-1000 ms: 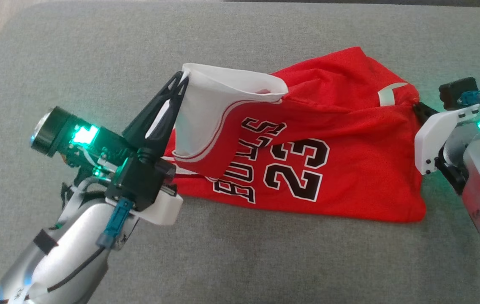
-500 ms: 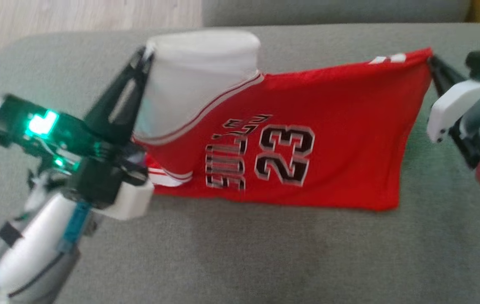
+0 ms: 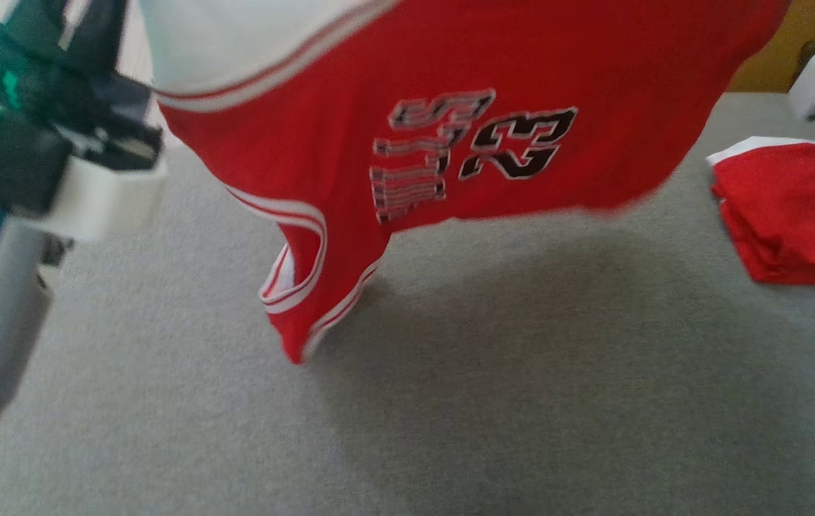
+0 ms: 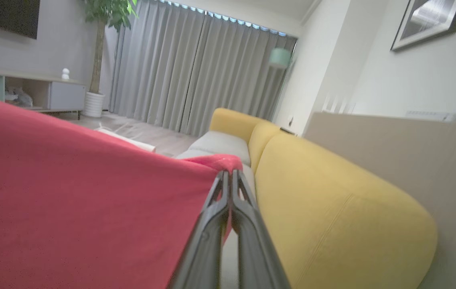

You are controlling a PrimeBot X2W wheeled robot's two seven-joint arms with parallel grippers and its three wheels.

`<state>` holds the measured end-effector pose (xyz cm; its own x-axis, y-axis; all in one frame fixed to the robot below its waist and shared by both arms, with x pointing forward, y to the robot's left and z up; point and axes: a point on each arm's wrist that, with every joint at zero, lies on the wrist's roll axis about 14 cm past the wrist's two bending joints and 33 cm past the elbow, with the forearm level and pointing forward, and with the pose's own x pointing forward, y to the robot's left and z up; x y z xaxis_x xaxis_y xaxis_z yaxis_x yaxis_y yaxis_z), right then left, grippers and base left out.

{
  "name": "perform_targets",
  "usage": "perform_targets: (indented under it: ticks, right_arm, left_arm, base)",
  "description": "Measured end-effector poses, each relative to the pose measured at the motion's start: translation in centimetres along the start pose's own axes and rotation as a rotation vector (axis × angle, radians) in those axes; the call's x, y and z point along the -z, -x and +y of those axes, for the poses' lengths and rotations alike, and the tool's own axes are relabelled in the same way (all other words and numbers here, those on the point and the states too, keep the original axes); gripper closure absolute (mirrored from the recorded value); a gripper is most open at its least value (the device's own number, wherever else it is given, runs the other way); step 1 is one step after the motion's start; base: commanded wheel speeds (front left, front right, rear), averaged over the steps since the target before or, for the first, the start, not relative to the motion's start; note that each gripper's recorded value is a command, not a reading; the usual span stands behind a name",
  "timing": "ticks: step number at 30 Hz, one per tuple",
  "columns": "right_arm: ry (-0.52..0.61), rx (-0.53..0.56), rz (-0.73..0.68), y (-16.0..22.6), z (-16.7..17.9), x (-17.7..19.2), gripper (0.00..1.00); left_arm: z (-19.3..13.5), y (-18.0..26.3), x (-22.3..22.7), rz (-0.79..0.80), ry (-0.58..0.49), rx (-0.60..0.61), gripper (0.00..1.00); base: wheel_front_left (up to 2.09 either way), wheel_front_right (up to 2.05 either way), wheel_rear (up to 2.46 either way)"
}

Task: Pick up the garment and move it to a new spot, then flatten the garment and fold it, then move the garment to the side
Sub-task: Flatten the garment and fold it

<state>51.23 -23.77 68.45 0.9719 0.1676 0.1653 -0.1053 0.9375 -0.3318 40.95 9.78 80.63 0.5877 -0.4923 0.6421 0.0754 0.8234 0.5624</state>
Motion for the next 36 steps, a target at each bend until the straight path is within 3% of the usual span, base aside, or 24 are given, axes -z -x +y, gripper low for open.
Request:
perform_targets:
  ticks: [9,13,18,22,25,32,36]
  right_arm:
    - [0.087,0.129,-0.208,4.2,-6.4,-10.3,1.00]
    - [0.108,0.162,-0.226,5.2,-7.6,-12.6,1.00]
    - [0.084,0.132,-0.125,3.8,-6.1,-9.7,1.00]
    - [0.049,0.081,-0.014,1.3,-3.7,-5.6,1.00]
    - [0.055,0.056,0.040,-1.3,-2.6,-3.1,1.00]
    - [0.103,0.031,-0.046,-8.5,-1.0,-2.6,1.00]
    - [0.161,0.046,-0.090,-11.2,-1.1,-1.3,1.00]
  left_arm:
    - [2.4,-3.6,-6.0,-0.170,0.006,-0.017,1.00]
    - [3.2,-5.3,-7.0,-0.188,0.038,-0.021,1.00]
    - [3.3,-7.3,-3.3,-0.076,0.071,-0.013,1.00]
    - [1.9,-7.9,2.4,0.058,0.097,0.021,1.00]
    - [1.9,-8.4,7.1,0.147,0.041,0.026,1.00]
    - [3.5,-12.3,11.6,0.117,-0.053,-0.029,1.00]
    - [2.9,-13.5,13.6,0.107,-0.036,-0.031,1.00]
  base:
    - [0.00,0.00,0.00]
    - [0.00,0.00,0.00]
    - [0.00,0.00,0.00]
    - [0.00,0.00,0.00]
    - [0.00,0.00,0.00]
    - [0.00,0.00,0.00]
    - [0.00,0.00,0.00]
